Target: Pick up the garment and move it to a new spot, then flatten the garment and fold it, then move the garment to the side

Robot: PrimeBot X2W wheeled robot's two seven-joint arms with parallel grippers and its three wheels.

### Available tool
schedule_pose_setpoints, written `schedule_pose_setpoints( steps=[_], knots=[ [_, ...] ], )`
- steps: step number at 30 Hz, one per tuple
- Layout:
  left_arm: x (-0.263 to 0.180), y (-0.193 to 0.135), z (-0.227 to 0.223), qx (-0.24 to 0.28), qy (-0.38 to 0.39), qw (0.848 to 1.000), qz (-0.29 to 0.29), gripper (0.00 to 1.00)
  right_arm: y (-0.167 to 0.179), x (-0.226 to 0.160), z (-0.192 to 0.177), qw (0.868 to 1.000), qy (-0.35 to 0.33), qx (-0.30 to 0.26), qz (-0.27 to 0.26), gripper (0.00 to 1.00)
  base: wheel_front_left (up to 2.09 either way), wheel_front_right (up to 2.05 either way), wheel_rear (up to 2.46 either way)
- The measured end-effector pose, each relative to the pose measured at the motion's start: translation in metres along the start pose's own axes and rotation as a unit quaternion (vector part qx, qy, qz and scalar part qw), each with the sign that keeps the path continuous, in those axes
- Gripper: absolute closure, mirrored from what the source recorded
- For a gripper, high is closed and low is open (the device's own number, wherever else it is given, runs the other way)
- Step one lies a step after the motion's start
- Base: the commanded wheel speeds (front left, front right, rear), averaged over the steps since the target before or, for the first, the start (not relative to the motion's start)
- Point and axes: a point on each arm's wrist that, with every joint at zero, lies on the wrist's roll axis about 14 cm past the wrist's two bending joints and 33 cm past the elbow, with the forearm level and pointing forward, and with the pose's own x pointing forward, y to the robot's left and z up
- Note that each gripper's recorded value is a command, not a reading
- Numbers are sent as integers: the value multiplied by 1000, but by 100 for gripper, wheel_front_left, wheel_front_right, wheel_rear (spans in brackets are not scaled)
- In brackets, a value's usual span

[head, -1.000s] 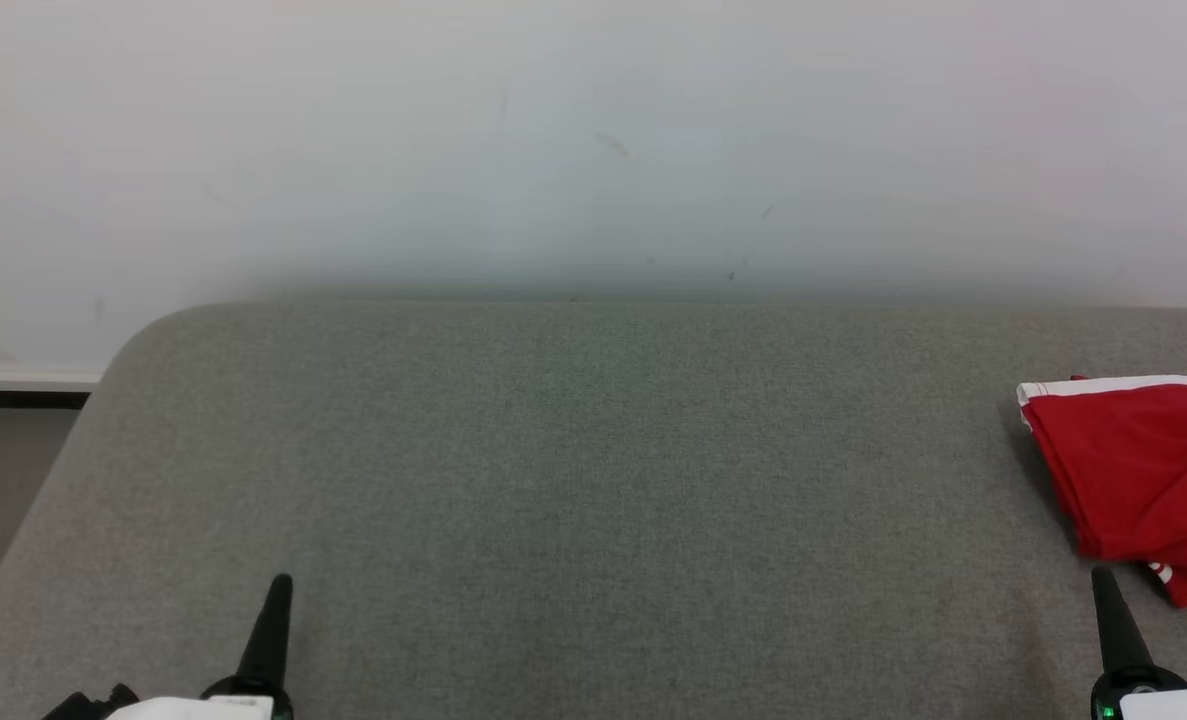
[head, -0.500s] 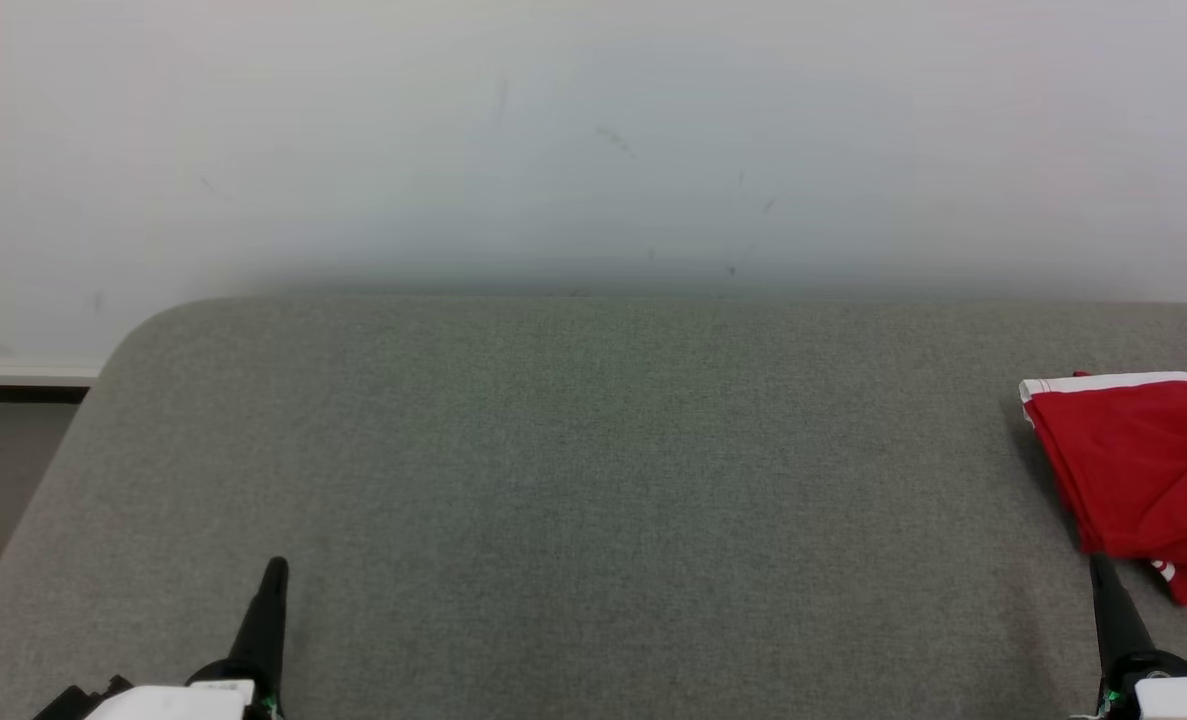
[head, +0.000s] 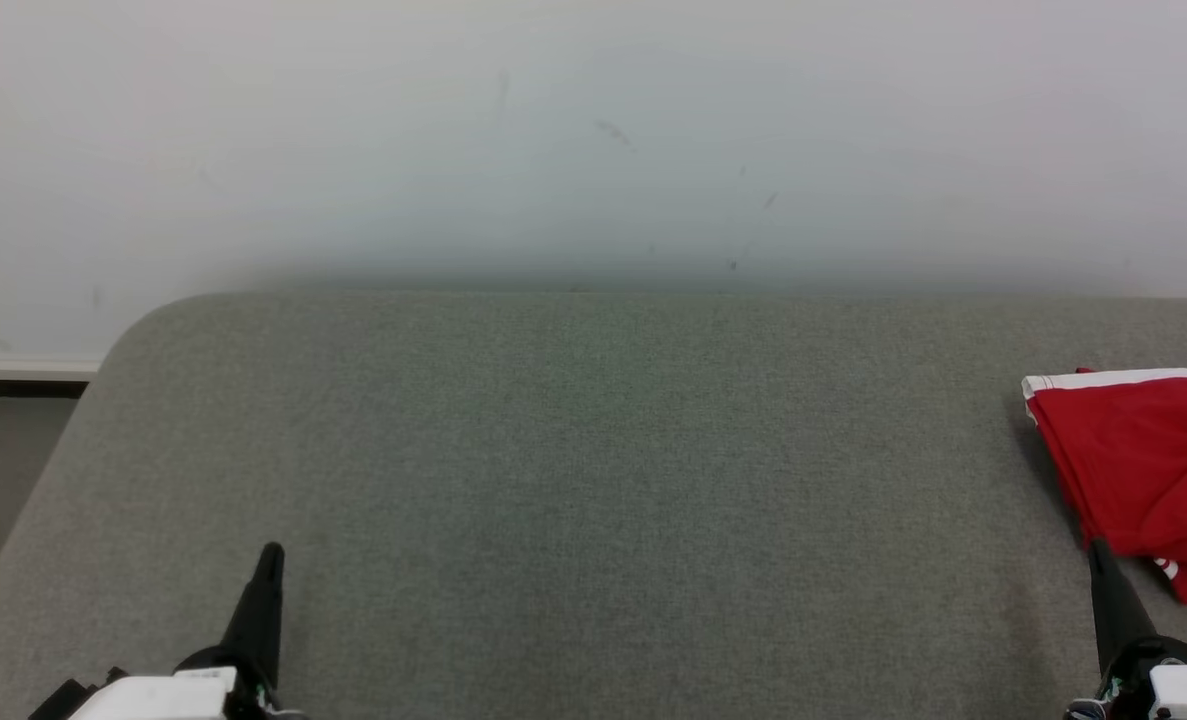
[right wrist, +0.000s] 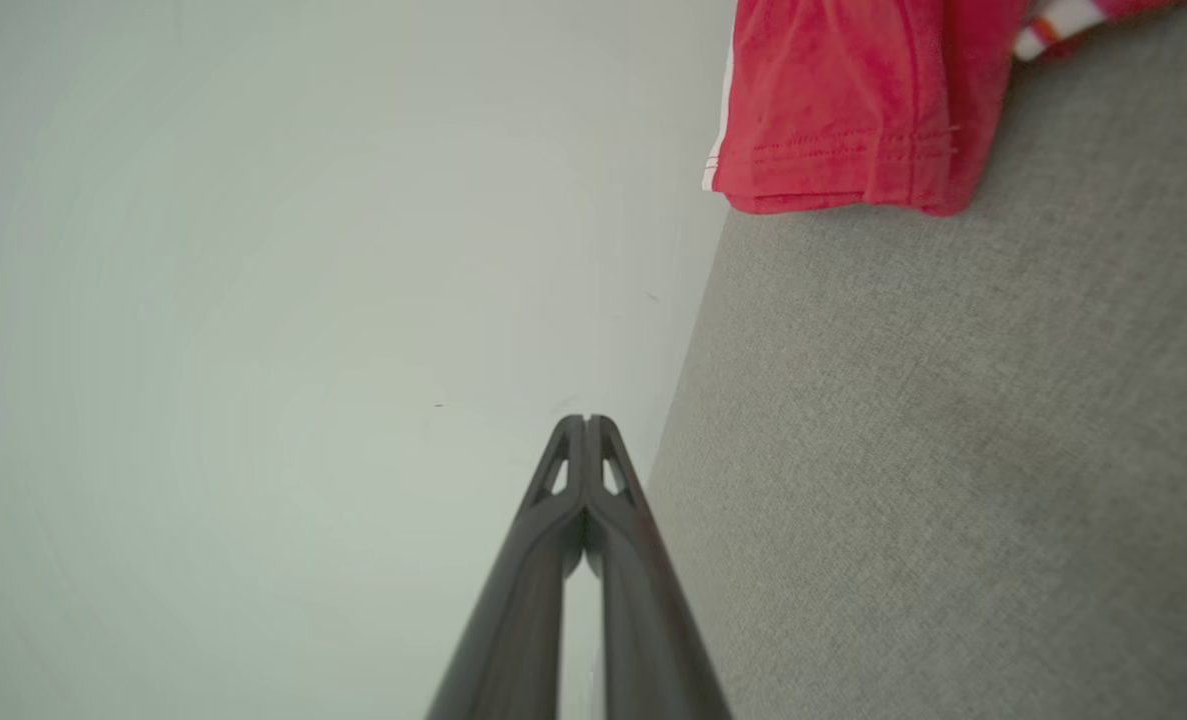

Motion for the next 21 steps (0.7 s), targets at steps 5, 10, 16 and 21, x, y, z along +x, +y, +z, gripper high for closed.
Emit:
schedule_pose_setpoints(
  steps=[5,10,16,21],
  knots=[
    [1,-1,1,-19,0,1000,-2,100,2,2,0,1000,2,15,3,100,0,0,0],
    [3,-2,1,-29,1,1000,-5,100,3,2,-1,1000,3,30,6,100,0,0,0],
    [3,-2,2,-29,1,1000,-5,100,3,2,-1,1000,3,30,6,100,0,0,0],
    [3,-2,2,-29,0,1000,-5,100,3,2,-1,1000,3,30,6,100,0,0,0]
  ],
)
